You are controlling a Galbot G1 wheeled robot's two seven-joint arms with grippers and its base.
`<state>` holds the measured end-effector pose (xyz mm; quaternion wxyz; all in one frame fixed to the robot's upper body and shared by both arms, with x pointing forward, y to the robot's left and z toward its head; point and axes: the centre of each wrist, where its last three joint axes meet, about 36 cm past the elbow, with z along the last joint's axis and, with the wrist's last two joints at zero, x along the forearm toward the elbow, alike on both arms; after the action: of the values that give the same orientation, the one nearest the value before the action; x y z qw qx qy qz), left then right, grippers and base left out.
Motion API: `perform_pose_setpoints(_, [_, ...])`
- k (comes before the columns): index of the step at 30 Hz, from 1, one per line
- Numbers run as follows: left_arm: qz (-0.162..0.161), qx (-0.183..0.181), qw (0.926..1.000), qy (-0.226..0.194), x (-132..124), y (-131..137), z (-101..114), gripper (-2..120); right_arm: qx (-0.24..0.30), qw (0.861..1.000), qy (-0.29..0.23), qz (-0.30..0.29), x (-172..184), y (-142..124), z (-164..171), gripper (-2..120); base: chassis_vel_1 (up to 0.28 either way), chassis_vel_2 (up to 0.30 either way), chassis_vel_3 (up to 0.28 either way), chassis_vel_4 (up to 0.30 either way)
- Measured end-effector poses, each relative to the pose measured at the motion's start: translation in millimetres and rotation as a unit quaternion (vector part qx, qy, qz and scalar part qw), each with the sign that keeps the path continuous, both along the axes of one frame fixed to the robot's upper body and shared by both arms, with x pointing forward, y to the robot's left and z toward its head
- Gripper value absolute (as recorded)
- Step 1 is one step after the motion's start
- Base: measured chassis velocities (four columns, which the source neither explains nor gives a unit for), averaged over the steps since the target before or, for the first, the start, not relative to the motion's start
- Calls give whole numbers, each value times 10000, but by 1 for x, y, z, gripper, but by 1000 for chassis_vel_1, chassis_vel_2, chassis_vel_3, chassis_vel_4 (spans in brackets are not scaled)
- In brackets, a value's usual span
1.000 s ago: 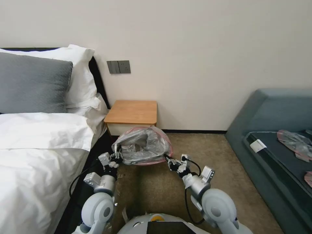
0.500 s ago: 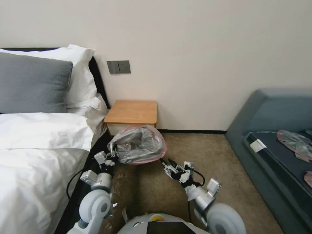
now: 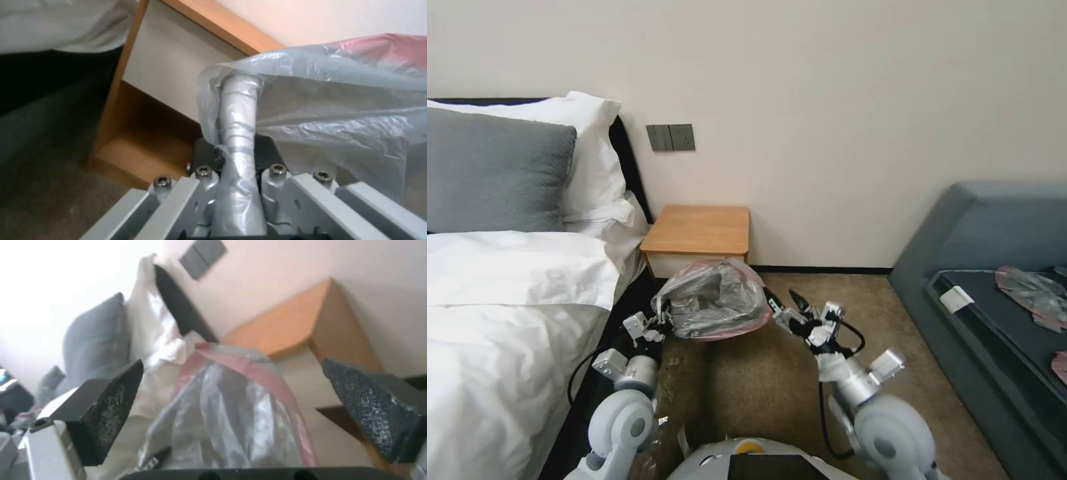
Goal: Pick up the garbage bag from the table and place it over the trash can.
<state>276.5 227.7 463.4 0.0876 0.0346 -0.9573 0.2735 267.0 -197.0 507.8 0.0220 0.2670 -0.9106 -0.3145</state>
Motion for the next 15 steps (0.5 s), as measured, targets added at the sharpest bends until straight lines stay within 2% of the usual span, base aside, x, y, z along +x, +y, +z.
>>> perform_pose_setpoints(3, [-45,-93,9999,27,0,-1,1,5,157,9998,-76,80,13,1,-7,100,0,0,0,0])
perform_pose_setpoints(7, [-74,-215,9997,68,-1,-1,4,5,621,9979,-54,203,27,4,-15,100,0,0,0,0])
perform_pose_setpoints(12, [-57,-344,9993,105,-2,0,7,5,1305,9908,182,319,35,10,-23,100,0,0,0,0])
perform_pose_setpoints(15, [-52,-366,9993,103,-1,0,8,5,1524,9873,278,342,38,13,-26,100,0,0,0,0])
